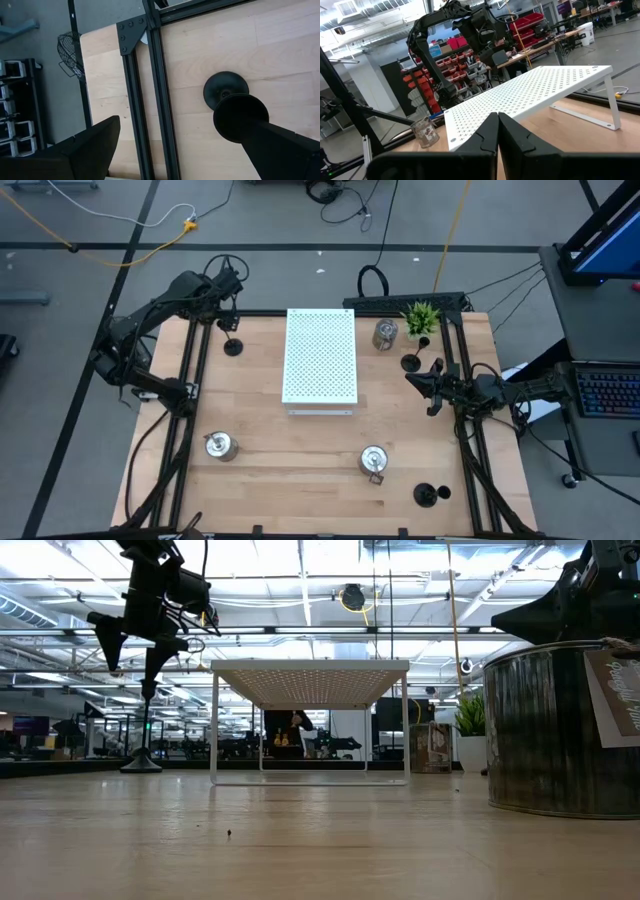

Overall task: Pick & Place candle stick holders
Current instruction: Put the top left black candle holder on the shelf

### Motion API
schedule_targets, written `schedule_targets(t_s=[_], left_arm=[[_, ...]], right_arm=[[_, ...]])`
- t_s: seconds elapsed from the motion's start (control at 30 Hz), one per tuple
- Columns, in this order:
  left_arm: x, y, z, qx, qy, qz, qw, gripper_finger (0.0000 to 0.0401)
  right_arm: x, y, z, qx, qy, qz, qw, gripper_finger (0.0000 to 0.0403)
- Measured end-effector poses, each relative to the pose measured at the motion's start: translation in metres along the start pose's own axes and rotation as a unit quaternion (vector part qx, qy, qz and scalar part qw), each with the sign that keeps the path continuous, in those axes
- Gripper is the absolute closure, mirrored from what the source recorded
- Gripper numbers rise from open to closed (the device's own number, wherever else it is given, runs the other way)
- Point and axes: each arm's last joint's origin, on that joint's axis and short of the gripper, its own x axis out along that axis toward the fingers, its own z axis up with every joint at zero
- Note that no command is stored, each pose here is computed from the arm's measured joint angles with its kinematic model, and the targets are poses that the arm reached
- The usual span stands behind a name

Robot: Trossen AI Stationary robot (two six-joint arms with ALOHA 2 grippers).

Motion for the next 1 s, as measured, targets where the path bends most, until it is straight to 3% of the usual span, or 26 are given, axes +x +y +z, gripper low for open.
schedule_targets(t_s=[0.87, 1.0], left_arm=[[-0.0001, -0.0020, 0.0018, -0.008, -0.004, -0.021, 1.000, 0.0002], [0.0005, -0.0052, 0.0049, -0.011, -0.013, -0.046, 0.999, 0.0002]], right_arm=[[0.0000, -0.0001, -0.0003, -0.001, 0.001, -0.001, 1.000, 0.0403], [0.0000, -0.0001, -0.0003, -0.001, 0.001, -0.001, 1.000, 0.0403]])
